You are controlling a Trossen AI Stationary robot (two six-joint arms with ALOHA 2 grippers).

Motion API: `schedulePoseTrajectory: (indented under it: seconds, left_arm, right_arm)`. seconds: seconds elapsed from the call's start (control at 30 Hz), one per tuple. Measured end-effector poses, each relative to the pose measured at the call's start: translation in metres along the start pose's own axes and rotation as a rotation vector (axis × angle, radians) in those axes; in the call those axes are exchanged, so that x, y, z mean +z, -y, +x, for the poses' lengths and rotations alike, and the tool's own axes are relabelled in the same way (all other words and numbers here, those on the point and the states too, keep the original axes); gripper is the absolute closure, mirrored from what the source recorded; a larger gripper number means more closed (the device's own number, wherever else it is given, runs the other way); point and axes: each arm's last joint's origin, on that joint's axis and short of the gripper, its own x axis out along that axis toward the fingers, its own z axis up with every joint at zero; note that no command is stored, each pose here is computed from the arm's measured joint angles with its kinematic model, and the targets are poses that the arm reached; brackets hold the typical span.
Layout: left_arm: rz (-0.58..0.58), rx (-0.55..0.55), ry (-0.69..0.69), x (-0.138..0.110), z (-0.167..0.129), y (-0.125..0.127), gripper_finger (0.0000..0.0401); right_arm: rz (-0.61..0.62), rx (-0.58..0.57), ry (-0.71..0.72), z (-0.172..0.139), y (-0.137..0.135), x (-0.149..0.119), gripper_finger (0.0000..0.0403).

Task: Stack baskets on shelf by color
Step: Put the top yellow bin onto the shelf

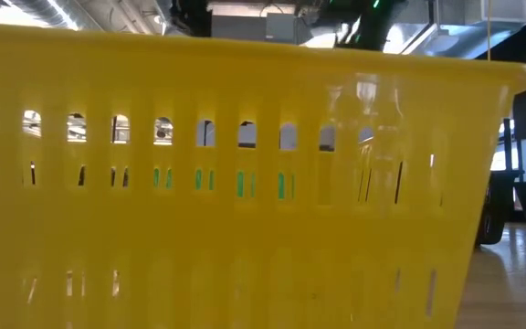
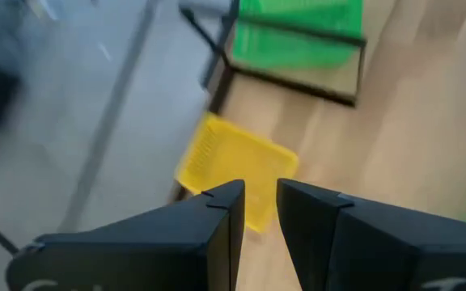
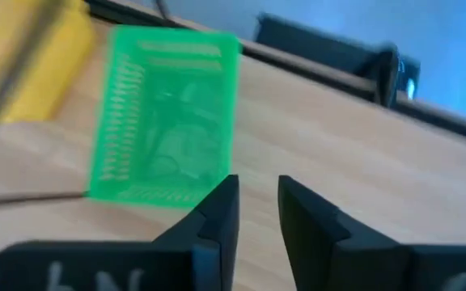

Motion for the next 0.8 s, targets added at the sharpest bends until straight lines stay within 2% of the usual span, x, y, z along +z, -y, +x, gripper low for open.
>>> schedulePoseTrajectory:
  seconds: [0.17,0.3,0.4,0.53,0.67,0.8]
  left_arm:
    - [-0.167,-0.104,-0.086,-0.008,0.015,-0.02,0.0335]
    - [-0.196,-0.207,-0.175,-0.018,0.044,-0.028,0.0335]
    - [-0.098,-0.326,-0.216,-0.031,0.072,-0.026,0.0335]
    - [0.17,-0.457,-0.175,-0.051,0.107,-0.015,0.0335]
    - [0.315,-0.412,-0.145,-0.071,0.135,-0.006,0.0335]
    - [0.375,-0.316,-0.146,-0.086,0.153,-0.001,0.0335]
  right_arm:
    - [-0.145,0.094,0.109,-0.043,0.007,-0.006,0.0318]
    - [-0.276,0.171,0.136,-0.065,0.01,-0.013,0.0318]
    - [-0.383,0.25,0.135,-0.074,0.009,-0.018,0.0318]
    - [-0.493,0.317,0.144,-0.082,0.005,-0.023,0.032]
    - [-0.527,0.336,0.142,-0.084,0.002,-0.027,0.0322]
    - [-0.549,0.343,0.143,-0.085,0.0,-0.029,0.0321]
